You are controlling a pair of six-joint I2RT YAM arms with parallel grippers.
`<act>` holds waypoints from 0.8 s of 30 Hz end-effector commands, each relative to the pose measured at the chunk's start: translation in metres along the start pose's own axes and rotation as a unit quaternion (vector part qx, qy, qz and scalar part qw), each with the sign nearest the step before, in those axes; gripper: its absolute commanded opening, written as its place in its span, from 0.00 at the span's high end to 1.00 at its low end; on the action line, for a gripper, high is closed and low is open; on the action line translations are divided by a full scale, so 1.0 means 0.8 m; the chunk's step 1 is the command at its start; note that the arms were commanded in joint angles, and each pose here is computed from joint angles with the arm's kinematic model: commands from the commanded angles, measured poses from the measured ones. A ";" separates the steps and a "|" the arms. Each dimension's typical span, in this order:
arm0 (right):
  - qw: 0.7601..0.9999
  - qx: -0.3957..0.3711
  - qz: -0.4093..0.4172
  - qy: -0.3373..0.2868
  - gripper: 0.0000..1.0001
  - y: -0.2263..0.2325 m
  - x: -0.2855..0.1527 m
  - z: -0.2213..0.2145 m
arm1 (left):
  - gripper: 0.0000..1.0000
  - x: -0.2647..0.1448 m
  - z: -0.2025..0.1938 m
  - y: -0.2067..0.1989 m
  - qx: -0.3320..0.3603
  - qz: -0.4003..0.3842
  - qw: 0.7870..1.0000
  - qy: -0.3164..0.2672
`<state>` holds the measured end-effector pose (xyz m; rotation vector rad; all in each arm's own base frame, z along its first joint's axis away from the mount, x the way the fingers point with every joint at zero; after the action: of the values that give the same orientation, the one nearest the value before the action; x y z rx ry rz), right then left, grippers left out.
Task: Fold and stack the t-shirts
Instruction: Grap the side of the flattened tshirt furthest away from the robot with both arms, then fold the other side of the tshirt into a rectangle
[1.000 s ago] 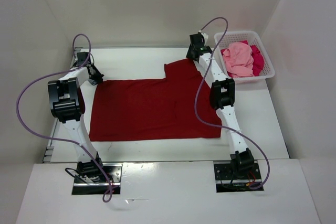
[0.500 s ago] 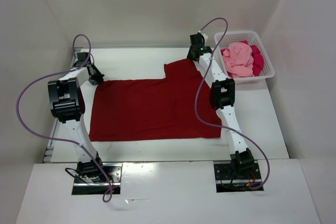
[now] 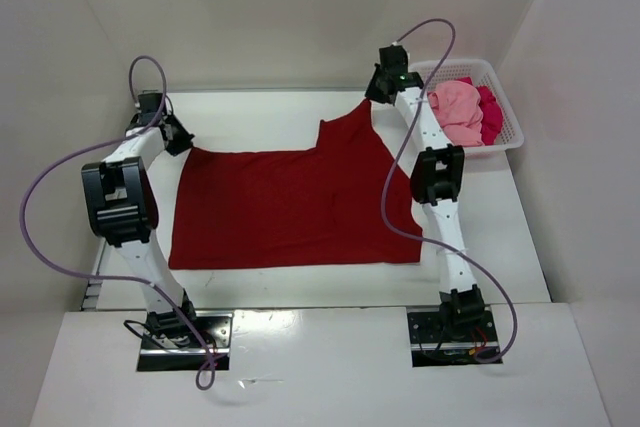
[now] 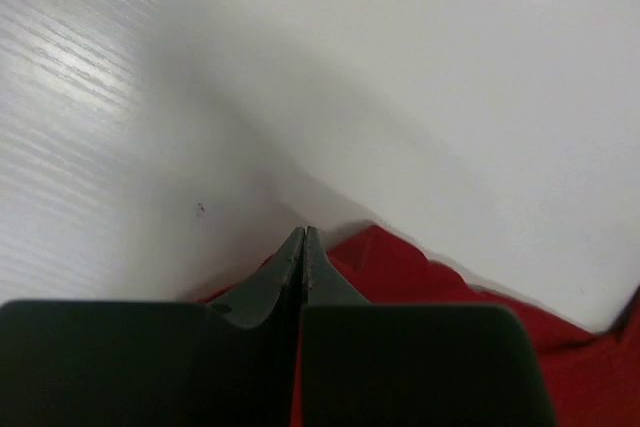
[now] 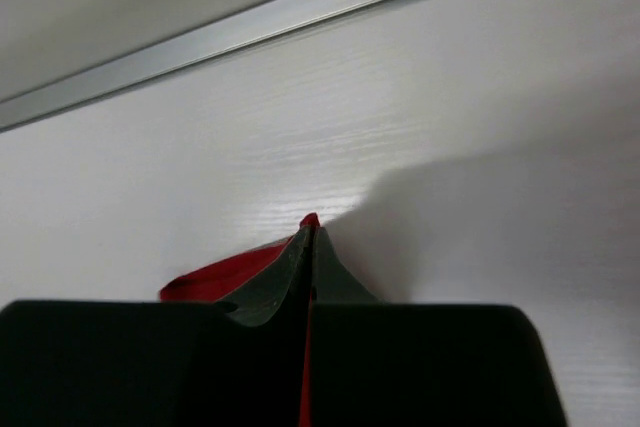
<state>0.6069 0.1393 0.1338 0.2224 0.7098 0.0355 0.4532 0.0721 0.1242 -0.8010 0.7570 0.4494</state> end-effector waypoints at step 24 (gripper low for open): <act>0.997 0.041 0.031 0.065 1.00 -0.044 -0.319 -0.122 | 1.00 -0.158 -0.050 0.059 -0.043 -0.018 0.999 -0.027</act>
<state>0.3646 0.1004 0.2006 0.2855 0.9102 0.0792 0.3391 0.0602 0.1739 -0.8683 0.6828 0.4358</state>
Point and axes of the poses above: each gripper's point midway between its finger pads, its own x axis out along the fingers, its own y axis along the line the jaws close on, z = x × y, the point moved 7 cm from there along -x, back along the fingers, and after that the axes turned 11 degrees about -x, right-handed, at the moved point
